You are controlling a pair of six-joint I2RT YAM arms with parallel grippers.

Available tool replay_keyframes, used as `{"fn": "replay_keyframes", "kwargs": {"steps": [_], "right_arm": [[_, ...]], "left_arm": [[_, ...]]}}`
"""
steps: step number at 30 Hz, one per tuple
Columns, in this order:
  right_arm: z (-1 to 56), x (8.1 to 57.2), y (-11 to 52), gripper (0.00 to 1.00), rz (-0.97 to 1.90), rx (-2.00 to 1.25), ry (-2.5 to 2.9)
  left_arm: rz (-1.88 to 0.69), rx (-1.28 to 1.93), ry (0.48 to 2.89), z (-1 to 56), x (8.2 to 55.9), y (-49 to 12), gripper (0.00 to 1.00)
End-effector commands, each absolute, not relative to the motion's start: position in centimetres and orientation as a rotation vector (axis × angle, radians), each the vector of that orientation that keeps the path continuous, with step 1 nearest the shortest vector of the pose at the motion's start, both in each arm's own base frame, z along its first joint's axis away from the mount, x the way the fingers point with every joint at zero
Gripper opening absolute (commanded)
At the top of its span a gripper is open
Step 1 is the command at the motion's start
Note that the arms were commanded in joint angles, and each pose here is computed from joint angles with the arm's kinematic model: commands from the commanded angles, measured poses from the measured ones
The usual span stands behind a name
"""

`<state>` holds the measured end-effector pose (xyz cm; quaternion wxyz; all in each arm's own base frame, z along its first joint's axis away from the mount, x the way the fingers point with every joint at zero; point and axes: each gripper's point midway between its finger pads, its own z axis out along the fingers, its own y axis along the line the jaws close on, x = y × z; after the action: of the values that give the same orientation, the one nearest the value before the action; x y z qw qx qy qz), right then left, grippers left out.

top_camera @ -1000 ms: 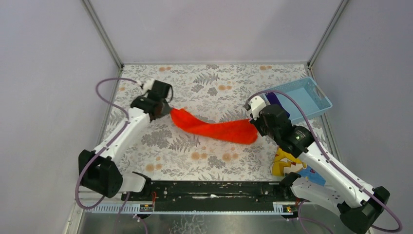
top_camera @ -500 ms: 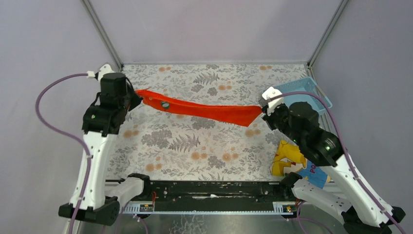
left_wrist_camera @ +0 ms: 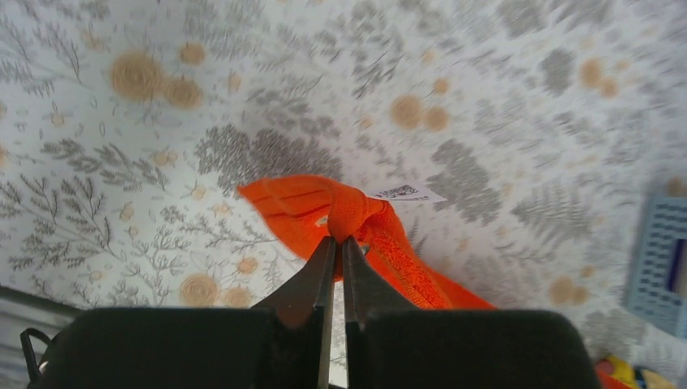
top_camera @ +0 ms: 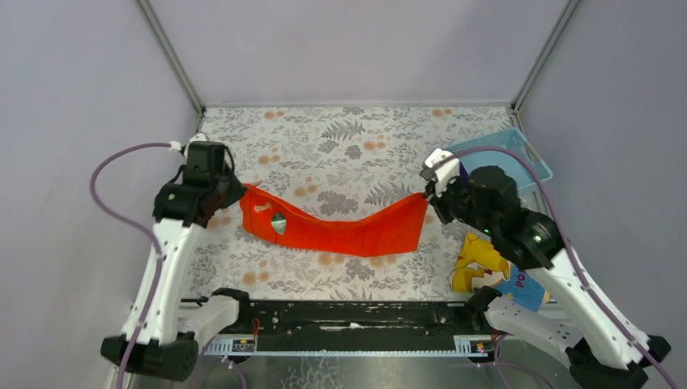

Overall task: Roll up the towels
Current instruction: Flatten out the towel at the center of the board, then fold the towel at the center of the board.

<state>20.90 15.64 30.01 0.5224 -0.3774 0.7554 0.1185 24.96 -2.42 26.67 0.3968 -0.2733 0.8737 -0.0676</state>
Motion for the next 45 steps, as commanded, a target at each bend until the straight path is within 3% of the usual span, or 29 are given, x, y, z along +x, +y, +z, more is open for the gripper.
{"fn": "replay_keyframes", "kwargs": {"steps": [1,12,18,24,37,45], "right_arm": [[24.8,24.6,15.7,0.0,0.137,-0.859,1.958],[16.1,35.9,13.7,0.0,-0.116,-0.808,2.073],[13.2,38.7,13.4,0.0,-0.159,-0.877,2.127],[12.5,37.4,13.0,0.0,-0.136,-0.874,2.181],[10.6,28.9,13.4,0.0,0.144,-0.8,2.471],[9.6,25.9,12.6,0.0,0.169,-0.78,2.58]], "left_arm": [[-0.148,-0.713,2.31,21.7,28.0,-3.0,0.0],[-0.079,-0.766,2.583,10.7,39.0,-4.2,0.0],[-0.104,-0.796,2.661,8.0,41.4,-3.1,0.0],[-0.115,-0.807,2.703,7.4,39.9,-1.2,0.0],[-0.034,-0.836,2.787,5.5,32.4,0.6,0.0],[0.077,-0.874,2.788,5.3,29.3,1.7,0.0]]}}
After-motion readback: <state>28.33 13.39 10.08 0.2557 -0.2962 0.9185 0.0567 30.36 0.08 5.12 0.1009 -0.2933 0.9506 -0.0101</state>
